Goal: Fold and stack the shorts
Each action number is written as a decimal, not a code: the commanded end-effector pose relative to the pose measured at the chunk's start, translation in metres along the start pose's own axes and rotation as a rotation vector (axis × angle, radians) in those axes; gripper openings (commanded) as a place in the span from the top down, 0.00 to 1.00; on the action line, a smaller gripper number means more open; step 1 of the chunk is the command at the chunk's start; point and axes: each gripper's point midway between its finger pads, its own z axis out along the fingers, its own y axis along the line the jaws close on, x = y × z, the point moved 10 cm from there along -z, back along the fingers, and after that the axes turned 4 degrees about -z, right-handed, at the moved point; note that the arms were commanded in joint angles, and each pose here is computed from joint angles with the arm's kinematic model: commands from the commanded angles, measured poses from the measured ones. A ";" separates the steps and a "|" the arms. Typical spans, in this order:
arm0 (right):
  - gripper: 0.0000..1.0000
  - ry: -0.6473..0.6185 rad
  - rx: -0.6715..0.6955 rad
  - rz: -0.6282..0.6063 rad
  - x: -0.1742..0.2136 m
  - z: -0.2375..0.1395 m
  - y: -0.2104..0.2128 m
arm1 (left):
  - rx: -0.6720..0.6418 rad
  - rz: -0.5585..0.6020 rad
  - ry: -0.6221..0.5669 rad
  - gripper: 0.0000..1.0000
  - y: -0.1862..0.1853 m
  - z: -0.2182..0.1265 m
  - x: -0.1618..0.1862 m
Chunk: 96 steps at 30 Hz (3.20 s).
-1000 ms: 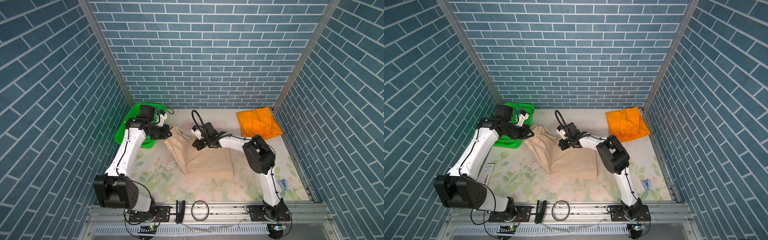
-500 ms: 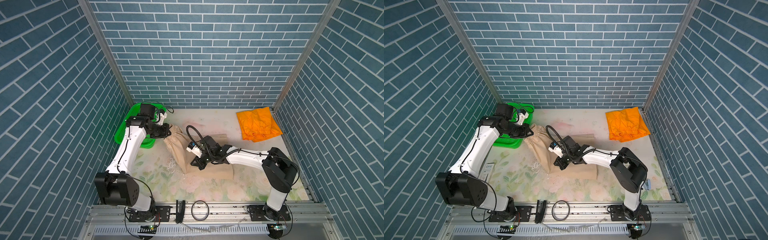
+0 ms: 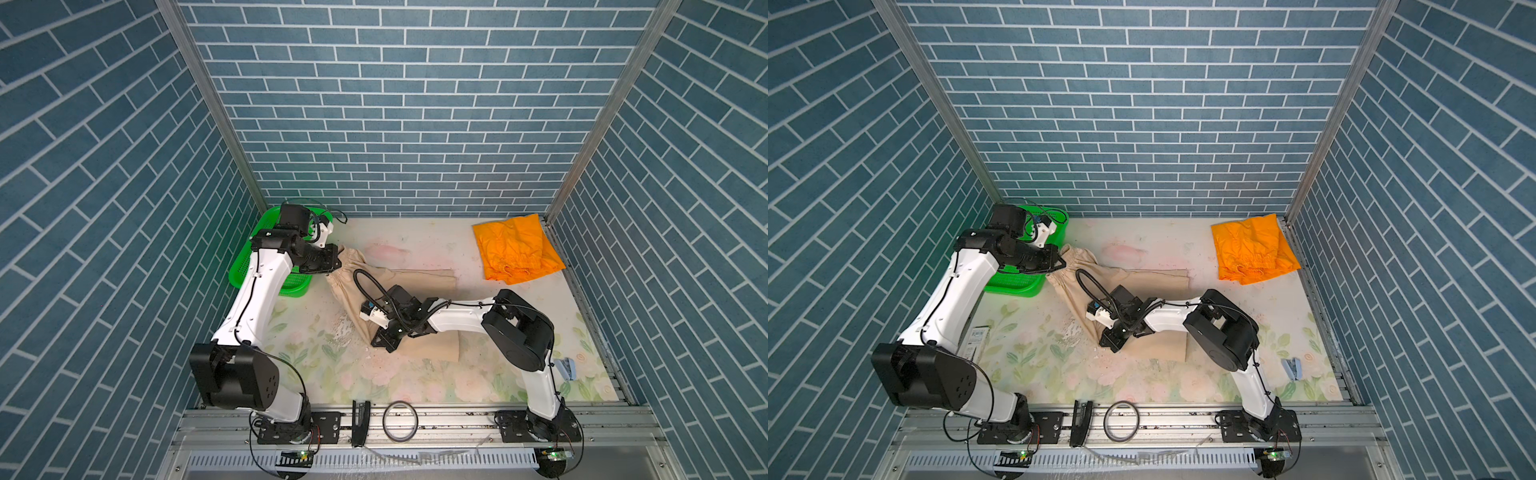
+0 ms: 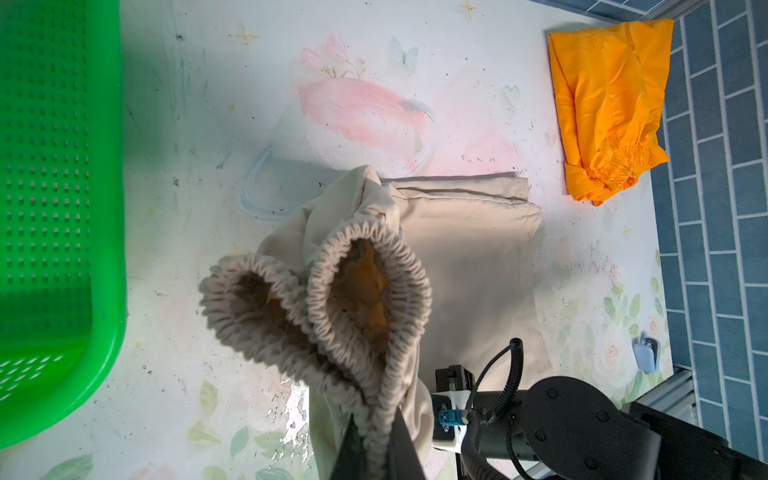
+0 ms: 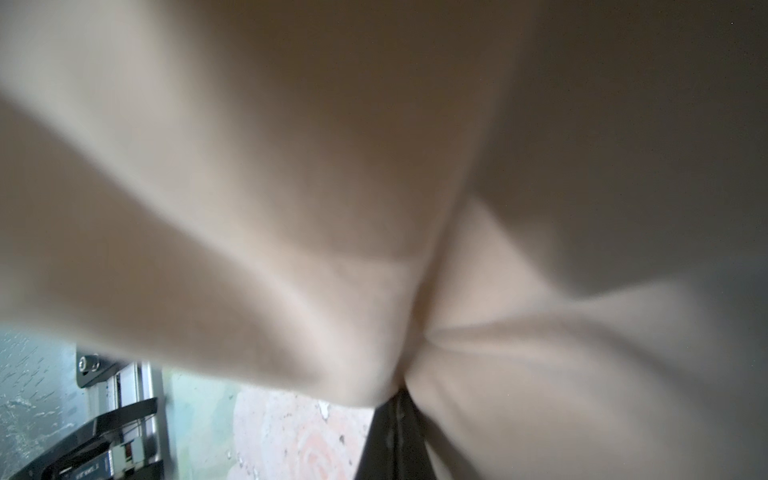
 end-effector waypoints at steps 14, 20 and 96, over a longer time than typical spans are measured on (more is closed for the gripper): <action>1.00 -0.201 0.195 0.332 0.059 -0.125 -0.016 | -0.051 0.041 0.011 1.00 -0.018 -0.007 -0.002; 1.00 -0.158 0.353 0.478 0.119 -0.148 -0.018 | -0.067 0.069 0.027 1.00 -0.032 -0.001 -0.007; 0.77 -0.283 0.500 0.750 0.180 -0.188 0.013 | 0.227 0.413 0.366 0.47 -0.235 0.196 0.077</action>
